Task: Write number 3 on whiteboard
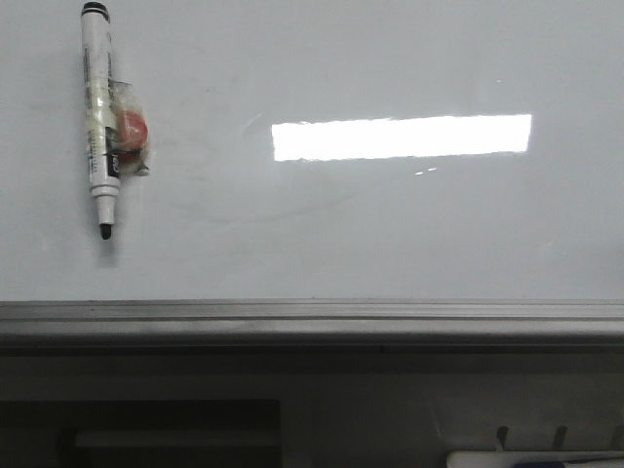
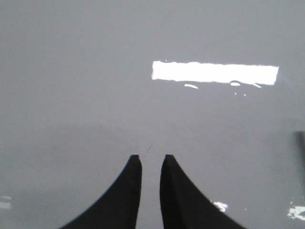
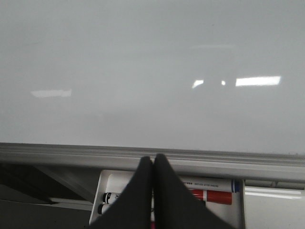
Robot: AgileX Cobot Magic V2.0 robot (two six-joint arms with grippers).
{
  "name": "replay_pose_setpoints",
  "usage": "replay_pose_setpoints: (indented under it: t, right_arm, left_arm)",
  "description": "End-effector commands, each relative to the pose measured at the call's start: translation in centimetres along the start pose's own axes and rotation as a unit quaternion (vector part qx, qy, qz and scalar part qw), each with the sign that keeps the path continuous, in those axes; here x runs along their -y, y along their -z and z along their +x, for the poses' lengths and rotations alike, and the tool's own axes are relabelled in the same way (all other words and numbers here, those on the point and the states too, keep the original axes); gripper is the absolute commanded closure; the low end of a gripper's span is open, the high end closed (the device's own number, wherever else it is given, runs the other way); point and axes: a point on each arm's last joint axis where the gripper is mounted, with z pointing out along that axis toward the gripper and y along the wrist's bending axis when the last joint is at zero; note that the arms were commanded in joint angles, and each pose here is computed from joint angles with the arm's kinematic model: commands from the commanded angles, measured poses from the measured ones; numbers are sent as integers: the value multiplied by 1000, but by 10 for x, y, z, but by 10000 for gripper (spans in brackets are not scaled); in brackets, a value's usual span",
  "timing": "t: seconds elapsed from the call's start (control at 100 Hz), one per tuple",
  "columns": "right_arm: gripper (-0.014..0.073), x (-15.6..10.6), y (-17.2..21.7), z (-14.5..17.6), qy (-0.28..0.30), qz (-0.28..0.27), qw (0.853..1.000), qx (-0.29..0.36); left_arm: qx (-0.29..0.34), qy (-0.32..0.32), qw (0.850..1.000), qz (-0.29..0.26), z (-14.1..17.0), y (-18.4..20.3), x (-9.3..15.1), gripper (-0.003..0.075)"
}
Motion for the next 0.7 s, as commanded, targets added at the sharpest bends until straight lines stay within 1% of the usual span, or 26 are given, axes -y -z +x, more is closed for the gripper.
replay_pose_setpoints:
  t: [0.0, 0.05, 0.07, 0.1, 0.12, 0.14, 0.16, 0.18, 0.19, 0.22, 0.24, 0.27, 0.32, 0.37, 0.38, 0.41, 0.42, 0.46, 0.55, 0.69]
  right_arm:
    - [656, 0, 2, -15, 5, 8, 999, 30]
    - [656, 0, 2, -15, 5, 8, 999, 31]
    - [656, 0, 2, -15, 5, 8, 999, 31]
    - [656, 0, 2, -15, 5, 8, 999, 31]
    - [656, 0, 2, -16, 5, 9, 999, 32]
    - [656, 0, 2, -16, 5, 9, 999, 33]
    - [656, 0, 2, -16, 5, 9, 999, 33]
    - [656, 0, 2, -16, 5, 9, 999, 33]
    - [656, 0, 2, -16, 5, 9, 999, 33]
    - [656, 0, 2, -16, 5, 9, 999, 34]
    - [656, 0, 2, -16, 5, 9, 999, 34]
    - [656, 0, 2, -16, 5, 9, 999, 34]
    - [656, 0, 2, -16, 5, 10, 999, 36]
    - [656, 1, 2, -17, 5, 11, 999, 39]
    - [656, 1, 2, -17, 6, 10, 999, 40]
    - [656, 1, 3, -18, 6, 11, 999, 43]
    - [656, 1, 3, -18, 6, 11, 999, 43]
    - [656, 1, 3, -18, 6, 12, 999, 47]
    - [656, 1, 3, -19, 6, 14, 999, 52]
    - [656, 1, 3, -20, 6, 15, 998, 55]
  left_arm:
    - [62, 6, 998, 6, -20, 1, 2, 613]
    - [62, -2, 998, 5, -20, 1, 2, 578]
    - [60, -8, 998, 5, -19, 0, 2, 538]
    - [58, -14, 998, 4, -19, 0, 2, 501]
    - [57, -22, 998, 4, -19, 0, 2, 443]
    - [56, -23, 998, 4, -19, 0, 2, 412]
    - [54, -19, 998, 5, -18, 0, 2, 351]
    - [54, -13, 998, 6, -18, 0, 2, 311]
    - [54, -10, 998, 6, -18, 0, 2, 311]
    - [51, 9, 999, 10, -18, 0, 2, 260]
    - [45, 20, 999, 14, -17, 0, 3, 246]
    - [36, 29, 999, 22, -15, 0, 4, 242]
    - [14, 15, 999, 37, -11, 0, 7, 252]
    - [-7, 7, 998, 68, -8, 1, 12, 274]
    - [-9, -3, 997, 75, -7, 1, 13, 277]
    - [-14, -1, 996, 91, -6, 1, 15, 288]
    - [-15, -9, 995, 98, -6, 2, 16, 290]
    - [-15, -3, 992, 126, -6, 3, 21, 304]
    - [-8, -7, 986, 166, -7, 5, 27, 322]
    - [-14, -9, 980, 199, -7, 4, 31, 334]
